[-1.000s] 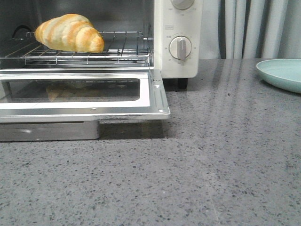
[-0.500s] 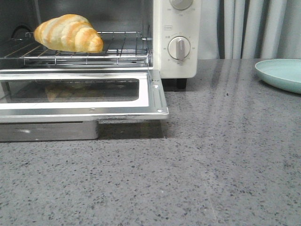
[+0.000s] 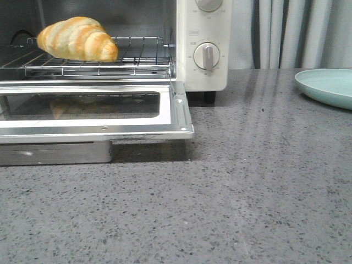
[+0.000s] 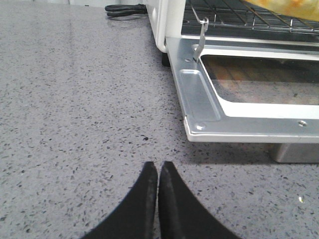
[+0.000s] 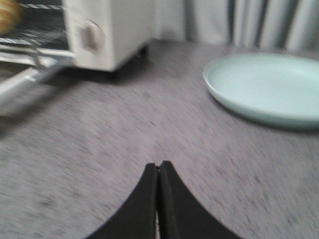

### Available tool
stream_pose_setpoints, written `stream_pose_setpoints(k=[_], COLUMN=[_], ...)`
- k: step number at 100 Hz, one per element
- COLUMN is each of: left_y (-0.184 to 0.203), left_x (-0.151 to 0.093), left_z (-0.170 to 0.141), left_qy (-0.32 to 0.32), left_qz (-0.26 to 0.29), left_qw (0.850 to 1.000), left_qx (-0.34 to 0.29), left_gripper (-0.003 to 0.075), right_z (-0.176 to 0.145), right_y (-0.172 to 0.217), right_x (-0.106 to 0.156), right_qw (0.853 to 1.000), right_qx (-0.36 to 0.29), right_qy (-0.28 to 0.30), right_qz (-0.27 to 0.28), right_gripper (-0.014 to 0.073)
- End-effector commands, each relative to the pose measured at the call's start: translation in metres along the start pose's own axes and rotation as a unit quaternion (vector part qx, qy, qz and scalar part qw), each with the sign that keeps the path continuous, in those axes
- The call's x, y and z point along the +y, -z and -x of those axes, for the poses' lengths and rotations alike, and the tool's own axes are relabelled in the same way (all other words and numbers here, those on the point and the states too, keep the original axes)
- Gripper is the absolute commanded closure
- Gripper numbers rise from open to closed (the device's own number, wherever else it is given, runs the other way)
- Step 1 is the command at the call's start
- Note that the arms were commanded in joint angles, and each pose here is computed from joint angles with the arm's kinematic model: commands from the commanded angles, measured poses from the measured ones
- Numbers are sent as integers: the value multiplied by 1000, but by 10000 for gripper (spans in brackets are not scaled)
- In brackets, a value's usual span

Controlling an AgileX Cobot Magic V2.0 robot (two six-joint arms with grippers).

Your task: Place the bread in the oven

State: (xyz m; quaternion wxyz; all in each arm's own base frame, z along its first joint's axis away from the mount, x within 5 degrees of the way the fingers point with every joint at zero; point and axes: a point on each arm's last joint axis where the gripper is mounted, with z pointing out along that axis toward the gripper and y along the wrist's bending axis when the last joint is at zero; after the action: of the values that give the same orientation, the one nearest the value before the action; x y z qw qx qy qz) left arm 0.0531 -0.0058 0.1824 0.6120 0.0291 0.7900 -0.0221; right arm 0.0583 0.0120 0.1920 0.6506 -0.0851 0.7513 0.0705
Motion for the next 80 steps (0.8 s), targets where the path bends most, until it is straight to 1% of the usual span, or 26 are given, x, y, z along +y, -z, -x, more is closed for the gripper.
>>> stream_pose_setpoints(k=[1, 7, 9, 12, 19, 30, 80], left_y=[0, 0, 0, 0, 0, 0, 0], left_x=[0, 0, 0, 0, 0, 0, 0], left_z=[-2, -2, -2, -2, -2, -2, -2], left_qy=[13, 13, 13, 13, 13, 13, 13], left_qz=[2, 2, 2, 2, 2, 2, 2], left_qw=[1000, 1000, 1000, 1000, 1000, 1000, 1000], left_qx=[-27, -26, -26, -26, -26, -26, -26], left_gripper=[741, 741, 741, 741, 741, 741, 741], right_z=[3, -3, -6, -8, -14, -14, -13], right_y=[0, 2, 3, 4, 5, 5, 5], right_x=[-3, -4, -5, -5, -6, -6, -6], right_qw=[999, 999, 999, 999, 998, 998, 998], right_qx=[-31, -15, 0, 4, 36, 35, 29], right_qy=[-2, -4, -5, -7, -13, -4, -4], right_qz=[-26, -39, -45, -47, -51, -51, -50], right_gripper=[657, 657, 657, 657, 657, 657, 657])
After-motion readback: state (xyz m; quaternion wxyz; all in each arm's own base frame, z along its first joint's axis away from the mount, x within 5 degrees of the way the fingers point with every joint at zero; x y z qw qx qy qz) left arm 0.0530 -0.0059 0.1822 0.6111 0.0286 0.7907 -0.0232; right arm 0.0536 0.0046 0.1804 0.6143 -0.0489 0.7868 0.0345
